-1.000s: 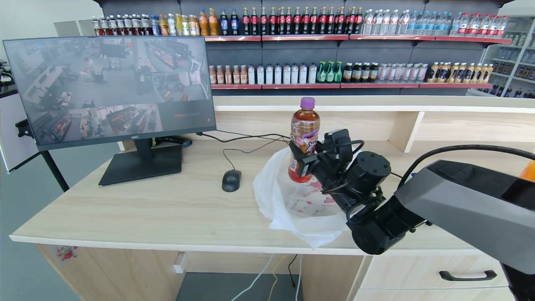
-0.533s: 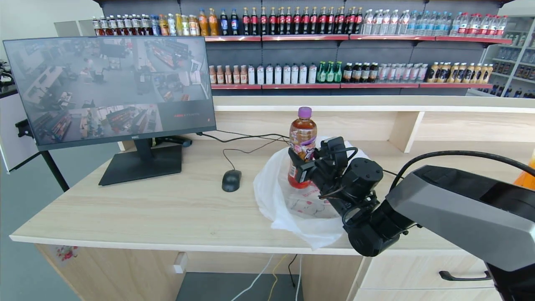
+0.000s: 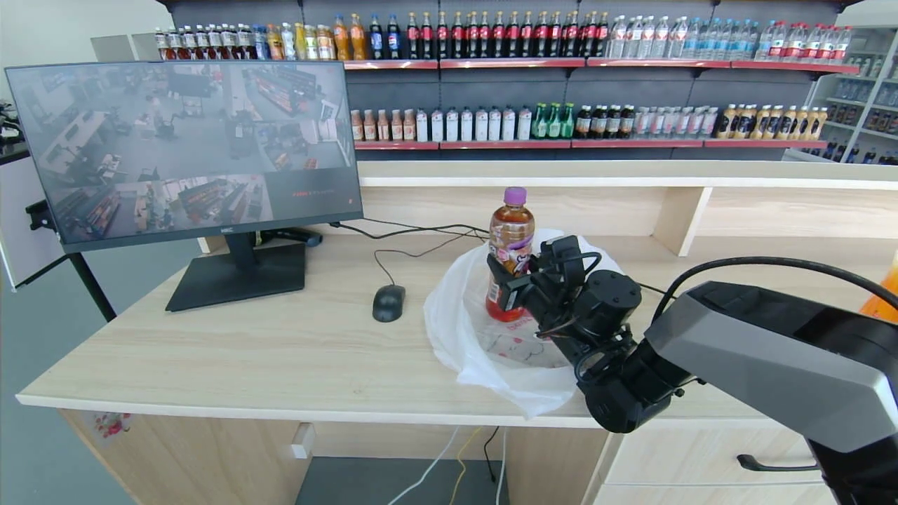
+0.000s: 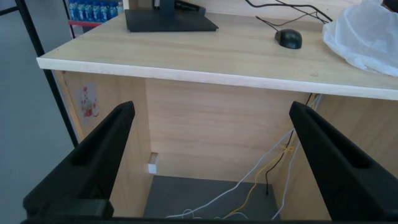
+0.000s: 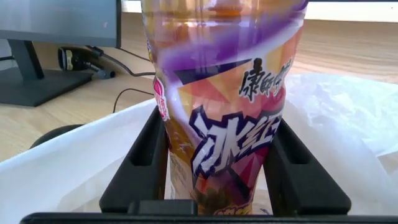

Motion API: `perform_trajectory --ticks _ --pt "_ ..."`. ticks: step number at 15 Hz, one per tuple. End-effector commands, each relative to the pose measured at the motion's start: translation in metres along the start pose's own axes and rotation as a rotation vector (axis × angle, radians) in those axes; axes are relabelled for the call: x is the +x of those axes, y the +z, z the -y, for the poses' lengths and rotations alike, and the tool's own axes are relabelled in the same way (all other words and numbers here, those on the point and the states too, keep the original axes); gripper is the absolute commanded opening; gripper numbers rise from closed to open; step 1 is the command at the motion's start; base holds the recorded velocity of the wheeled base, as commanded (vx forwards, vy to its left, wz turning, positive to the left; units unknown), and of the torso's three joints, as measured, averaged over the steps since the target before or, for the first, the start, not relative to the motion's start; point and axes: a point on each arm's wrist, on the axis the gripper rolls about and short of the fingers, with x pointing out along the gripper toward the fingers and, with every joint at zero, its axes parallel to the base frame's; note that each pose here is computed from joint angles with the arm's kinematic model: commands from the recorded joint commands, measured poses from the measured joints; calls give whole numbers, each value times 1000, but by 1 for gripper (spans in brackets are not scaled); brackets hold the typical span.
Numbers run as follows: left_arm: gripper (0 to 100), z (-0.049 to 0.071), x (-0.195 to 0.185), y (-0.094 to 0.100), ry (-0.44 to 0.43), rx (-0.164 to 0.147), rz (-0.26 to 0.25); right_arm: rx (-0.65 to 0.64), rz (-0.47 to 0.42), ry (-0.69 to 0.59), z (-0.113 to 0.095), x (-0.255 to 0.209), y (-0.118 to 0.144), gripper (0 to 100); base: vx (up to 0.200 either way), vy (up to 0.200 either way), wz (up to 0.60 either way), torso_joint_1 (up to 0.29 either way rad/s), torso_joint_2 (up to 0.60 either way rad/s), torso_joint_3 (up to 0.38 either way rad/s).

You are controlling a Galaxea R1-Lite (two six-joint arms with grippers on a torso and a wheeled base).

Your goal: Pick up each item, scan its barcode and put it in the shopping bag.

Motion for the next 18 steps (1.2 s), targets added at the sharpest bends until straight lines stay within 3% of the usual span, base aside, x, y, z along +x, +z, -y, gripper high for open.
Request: perform_trajectory --ticks 1,10,11,18 --pt "100 0 0 0 0 0 1 -1 -12 2 -1 -1 -3 0 0 0 0 0 0 0" --pt "100 0 0 0 0 0 1 -2 -43 3 -1 -5 -11 0 0 0 0 0 0 0" --pt "100 0 0 0 0 0 1 -2 -41 3 -1 -5 -10 100 0 0 0 0 0 0" --pt "100 0 0 0 0 0 -1 2 -35 2 0 -5 -7 100 0 0 0 0 0 0"
